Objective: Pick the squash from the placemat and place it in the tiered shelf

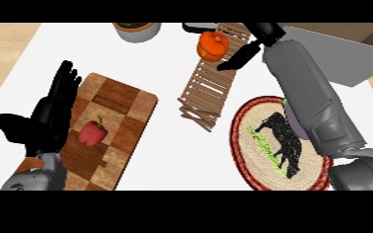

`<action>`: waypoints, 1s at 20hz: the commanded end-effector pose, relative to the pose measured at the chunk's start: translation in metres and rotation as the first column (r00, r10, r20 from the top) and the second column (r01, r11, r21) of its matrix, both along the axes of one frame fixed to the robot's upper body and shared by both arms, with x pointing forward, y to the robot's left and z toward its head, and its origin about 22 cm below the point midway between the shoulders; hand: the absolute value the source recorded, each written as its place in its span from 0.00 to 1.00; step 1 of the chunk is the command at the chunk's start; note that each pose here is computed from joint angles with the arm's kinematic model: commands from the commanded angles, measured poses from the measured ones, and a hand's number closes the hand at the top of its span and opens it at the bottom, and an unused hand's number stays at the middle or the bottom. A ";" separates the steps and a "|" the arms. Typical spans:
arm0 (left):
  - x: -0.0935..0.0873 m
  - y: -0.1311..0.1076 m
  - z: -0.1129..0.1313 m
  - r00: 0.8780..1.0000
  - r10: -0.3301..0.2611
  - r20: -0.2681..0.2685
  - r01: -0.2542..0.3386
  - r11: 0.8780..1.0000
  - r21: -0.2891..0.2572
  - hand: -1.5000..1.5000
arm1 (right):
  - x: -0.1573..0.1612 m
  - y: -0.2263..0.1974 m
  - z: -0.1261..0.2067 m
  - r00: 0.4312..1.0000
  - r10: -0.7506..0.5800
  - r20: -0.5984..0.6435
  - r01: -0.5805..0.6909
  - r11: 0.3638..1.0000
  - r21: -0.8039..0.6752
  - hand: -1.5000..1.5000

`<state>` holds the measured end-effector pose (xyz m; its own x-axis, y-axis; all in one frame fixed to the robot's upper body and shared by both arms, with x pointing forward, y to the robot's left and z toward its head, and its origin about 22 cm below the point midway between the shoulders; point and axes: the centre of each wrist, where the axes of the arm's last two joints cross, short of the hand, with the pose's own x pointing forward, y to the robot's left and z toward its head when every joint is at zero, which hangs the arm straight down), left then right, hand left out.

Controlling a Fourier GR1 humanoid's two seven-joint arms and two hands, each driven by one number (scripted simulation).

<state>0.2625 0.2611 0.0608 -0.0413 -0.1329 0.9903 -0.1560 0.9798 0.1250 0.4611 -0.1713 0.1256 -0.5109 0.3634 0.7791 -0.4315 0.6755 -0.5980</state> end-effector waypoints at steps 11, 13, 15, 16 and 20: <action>0.003 -0.004 0.000 1.000 0.020 0.008 -0.020 1.000 0.006 0.50 | 0.017 -0.041 0.049 0.998 -0.007 -0.060 0.024 0.955 0.297 0.00; -0.004 -0.002 -0.006 1.000 0.007 0.004 -0.007 1.000 -0.001 0.50 | 0.016 -0.050 0.049 0.994 -0.056 -0.093 0.081 0.952 0.294 0.00; -0.001 0.005 0.009 1.000 -0.010 0.016 0.010 1.000 0.000 0.50 | 0.017 -0.092 0.074 0.985 -0.124 -0.120 0.158 0.930 0.333 0.00; 0.004 -0.001 0.004 1.000 -0.003 -0.001 0.003 1.000 0.007 0.50 | 0.015 -0.106 0.075 0.981 -0.147 -0.123 0.178 0.938 0.298 0.00; 0.006 0.002 -0.005 1.000 -0.015 0.004 0.015 1.000 0.018 0.50 | 0.003 -0.162 0.082 0.963 -0.201 -0.182 0.249 0.920 0.302 0.00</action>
<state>0.2633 0.2656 0.0571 -0.0490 -0.1377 0.9893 -0.1515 0.9800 0.1289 0.4748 -0.2839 0.1974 -0.3583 0.1726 0.9175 -0.3498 0.8864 -0.3033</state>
